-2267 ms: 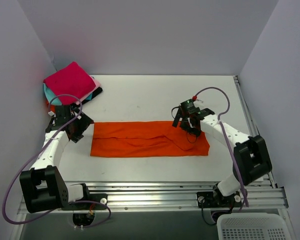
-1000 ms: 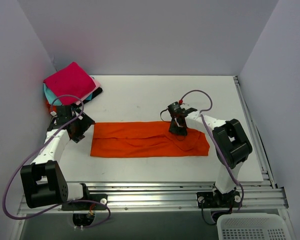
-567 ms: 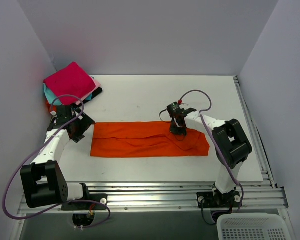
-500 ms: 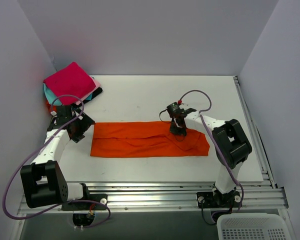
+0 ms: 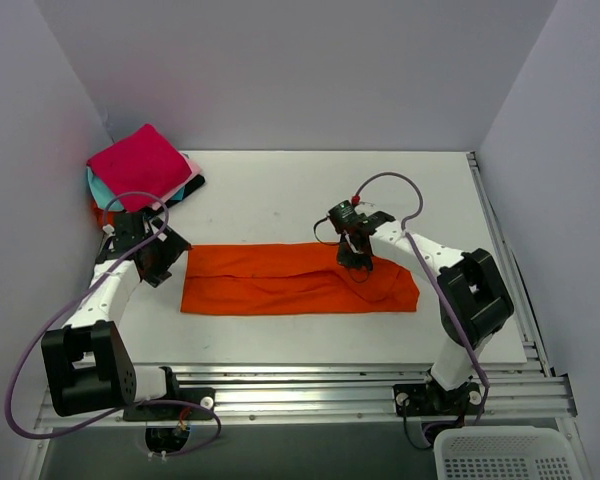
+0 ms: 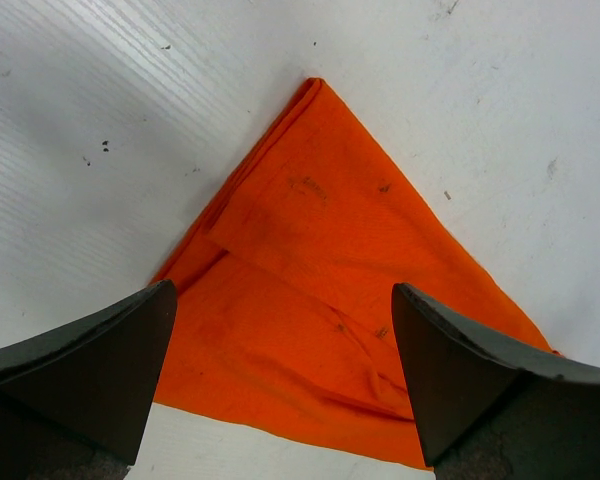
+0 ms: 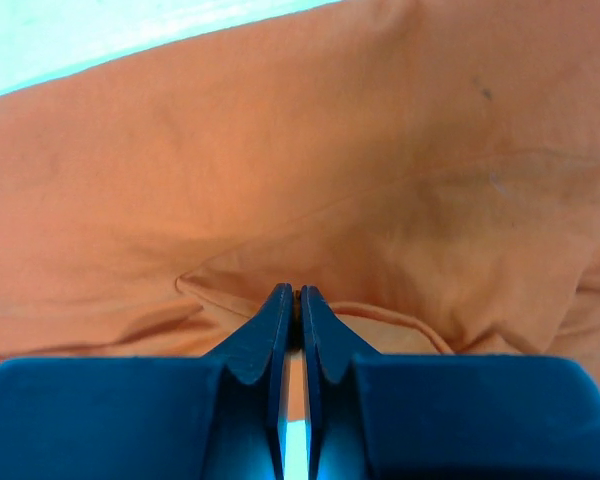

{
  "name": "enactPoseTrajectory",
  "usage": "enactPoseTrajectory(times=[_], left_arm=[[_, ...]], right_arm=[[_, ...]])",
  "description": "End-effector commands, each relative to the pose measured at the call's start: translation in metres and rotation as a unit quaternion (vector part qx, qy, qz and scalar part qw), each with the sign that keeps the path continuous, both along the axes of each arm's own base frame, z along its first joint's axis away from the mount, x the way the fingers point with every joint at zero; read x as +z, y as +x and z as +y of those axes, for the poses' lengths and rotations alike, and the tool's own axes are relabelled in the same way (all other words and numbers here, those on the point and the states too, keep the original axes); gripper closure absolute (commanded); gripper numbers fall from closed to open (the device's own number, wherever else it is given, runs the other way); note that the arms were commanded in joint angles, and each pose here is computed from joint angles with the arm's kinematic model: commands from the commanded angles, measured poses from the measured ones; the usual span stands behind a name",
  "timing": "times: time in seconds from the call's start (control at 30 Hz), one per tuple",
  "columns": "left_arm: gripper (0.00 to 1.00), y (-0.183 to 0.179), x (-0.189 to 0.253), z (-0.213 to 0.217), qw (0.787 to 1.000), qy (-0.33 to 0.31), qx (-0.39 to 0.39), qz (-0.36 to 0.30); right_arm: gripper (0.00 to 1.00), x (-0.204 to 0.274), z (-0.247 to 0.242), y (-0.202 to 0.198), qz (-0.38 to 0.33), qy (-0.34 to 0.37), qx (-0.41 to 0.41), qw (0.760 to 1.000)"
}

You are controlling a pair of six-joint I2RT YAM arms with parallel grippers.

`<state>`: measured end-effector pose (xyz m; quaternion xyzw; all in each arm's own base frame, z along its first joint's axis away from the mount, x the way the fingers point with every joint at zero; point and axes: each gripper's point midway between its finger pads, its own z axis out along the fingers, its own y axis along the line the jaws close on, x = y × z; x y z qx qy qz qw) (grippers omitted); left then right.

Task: Fold and stack the t-shirts
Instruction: Fold the other side of the tshirt into a rectangle

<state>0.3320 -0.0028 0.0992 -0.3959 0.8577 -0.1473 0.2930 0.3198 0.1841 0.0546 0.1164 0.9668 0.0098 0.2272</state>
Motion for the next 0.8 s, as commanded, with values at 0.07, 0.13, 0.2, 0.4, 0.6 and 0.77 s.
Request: enactPoseTrajectory(times=[0.07, 0.13, 0.2, 0.4, 0.6, 0.77], left_arm=[[0.02, 0.007, 0.014, 0.0, 0.999, -0.004, 0.004, -0.036], [0.02, 0.006, 0.015, 0.0, 0.999, -0.003, 0.005, -0.037], [0.02, 0.004, 0.016, 0.001, 0.999, -0.003, 0.006, -0.038], [0.03, 0.003, 0.018, 0.001, 0.999, -0.003, 0.009, -0.04], [0.02, 0.003, 0.022, 0.001, 0.999, -0.002, 0.011, -0.044], [0.02, 0.002, 0.023, 0.001, 0.999, -0.003, 0.013, -0.045]], right_arm=[[1.0, 0.014, -0.009, -0.018, 0.005, -0.02, -0.009, 1.0], [1.0, 0.011, -0.007, -0.024, 0.009, -0.022, -0.004, 1.0], [1.0, 0.007, -0.005, -0.031, 0.016, -0.025, 0.001, 1.0], [0.99, 0.0, 0.002, -0.047, 0.03, -0.03, 0.012, 0.999], [0.96, 0.0, 0.013, -0.061, 0.034, -0.029, 0.027, 0.999], [0.27, 0.001, 0.014, -0.067, 0.034, -0.04, 0.029, 0.998]])
